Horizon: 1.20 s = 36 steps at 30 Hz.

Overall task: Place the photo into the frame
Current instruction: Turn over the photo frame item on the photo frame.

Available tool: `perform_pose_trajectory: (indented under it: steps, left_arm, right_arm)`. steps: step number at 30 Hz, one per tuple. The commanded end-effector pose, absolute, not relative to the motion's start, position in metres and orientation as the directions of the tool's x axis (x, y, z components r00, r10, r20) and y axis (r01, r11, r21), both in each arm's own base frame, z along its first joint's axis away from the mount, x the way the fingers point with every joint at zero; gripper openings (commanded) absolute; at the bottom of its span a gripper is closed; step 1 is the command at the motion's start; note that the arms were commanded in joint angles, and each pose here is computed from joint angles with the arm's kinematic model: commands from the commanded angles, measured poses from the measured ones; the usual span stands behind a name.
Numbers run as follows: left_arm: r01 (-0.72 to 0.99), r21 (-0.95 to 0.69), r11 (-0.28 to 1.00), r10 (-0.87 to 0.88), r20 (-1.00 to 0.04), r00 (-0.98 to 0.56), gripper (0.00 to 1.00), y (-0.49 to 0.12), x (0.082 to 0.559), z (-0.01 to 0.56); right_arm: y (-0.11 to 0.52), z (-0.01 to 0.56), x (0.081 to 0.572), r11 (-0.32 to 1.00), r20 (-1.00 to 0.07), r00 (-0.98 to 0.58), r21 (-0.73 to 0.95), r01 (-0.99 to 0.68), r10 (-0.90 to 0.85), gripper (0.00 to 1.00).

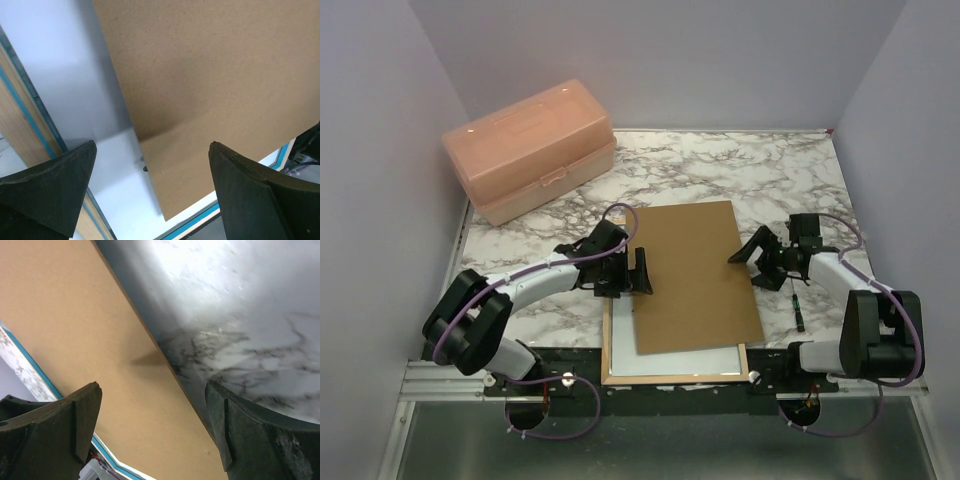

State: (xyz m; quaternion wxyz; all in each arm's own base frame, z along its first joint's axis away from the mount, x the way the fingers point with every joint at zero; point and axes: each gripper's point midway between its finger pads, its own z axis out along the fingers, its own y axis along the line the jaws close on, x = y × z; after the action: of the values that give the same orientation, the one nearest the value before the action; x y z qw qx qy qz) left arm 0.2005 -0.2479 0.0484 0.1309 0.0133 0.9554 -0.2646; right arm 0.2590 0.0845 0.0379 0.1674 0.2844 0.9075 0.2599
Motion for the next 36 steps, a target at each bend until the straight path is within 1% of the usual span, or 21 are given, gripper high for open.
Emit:
perform_pose_trajectory:
  steps: [1, 5, 10, 15, 17, 20, 27, 31, 36]
  left_arm:
    - [0.104, -0.595, 0.797, -0.056, -0.244, -0.968, 0.95, -0.264, 0.200, 0.053]
    - [0.117, -0.625, 0.772, -0.046, -0.238, -0.970, 0.92, -0.271, 0.201, 0.055]
    - [0.131, -0.630, 0.765, -0.035, -0.243, -0.969, 0.91, -0.274, 0.202, 0.057]
    - [0.142, -0.625, 0.768, -0.023, -0.249, -0.968, 0.90, -0.274, 0.203, 0.057]
    - [0.143, -0.622, 0.770, -0.021, -0.249, -0.968, 0.90, -0.273, 0.202, 0.057]
    - [0.145, -0.624, 0.768, -0.023, -0.253, -0.967, 0.90, -0.273, 0.202, 0.058]
    - [0.153, -0.644, 0.749, -0.028, -0.262, -0.965, 0.90, -0.277, 0.203, 0.067]
    - [0.159, -0.645, 0.748, -0.025, -0.266, -0.964, 0.90, -0.278, 0.205, 0.069]
    - [0.160, -0.647, 0.746, -0.026, -0.268, -0.963, 0.90, -0.278, 0.204, 0.070]
  right_arm:
    - [0.100, 0.046, 0.277, 0.699, -0.188, -0.825, 0.648, 0.304, 0.533, 0.91]
    - [0.116, 0.064, 0.276, 0.647, -0.186, -0.842, 0.728, 0.228, 0.506, 0.88]
    - [0.125, 0.098, 0.274, 0.606, -0.217, -0.843, 0.780, 0.153, 0.492, 0.77]
    - [0.139, 0.148, 0.266, 0.523, -0.246, -0.846, 0.851, 0.045, 0.472, 0.66]
    - [0.143, 0.165, 0.262, 0.490, -0.250, -0.846, 0.871, 0.015, 0.470, 0.59]
    - [0.146, 0.186, 0.257, 0.466, -0.264, -0.840, 0.885, -0.014, 0.475, 0.47]
    - [0.144, 0.219, 0.245, 0.501, -0.329, -0.829, 0.862, -0.069, 0.452, 0.45]
    - [0.147, 0.223, 0.239, 0.496, -0.322, -0.841, 0.865, -0.075, 0.434, 0.46]
    - [0.160, 0.212, 0.228, 0.475, -0.279, -0.872, 0.878, -0.063, 0.401, 0.47]
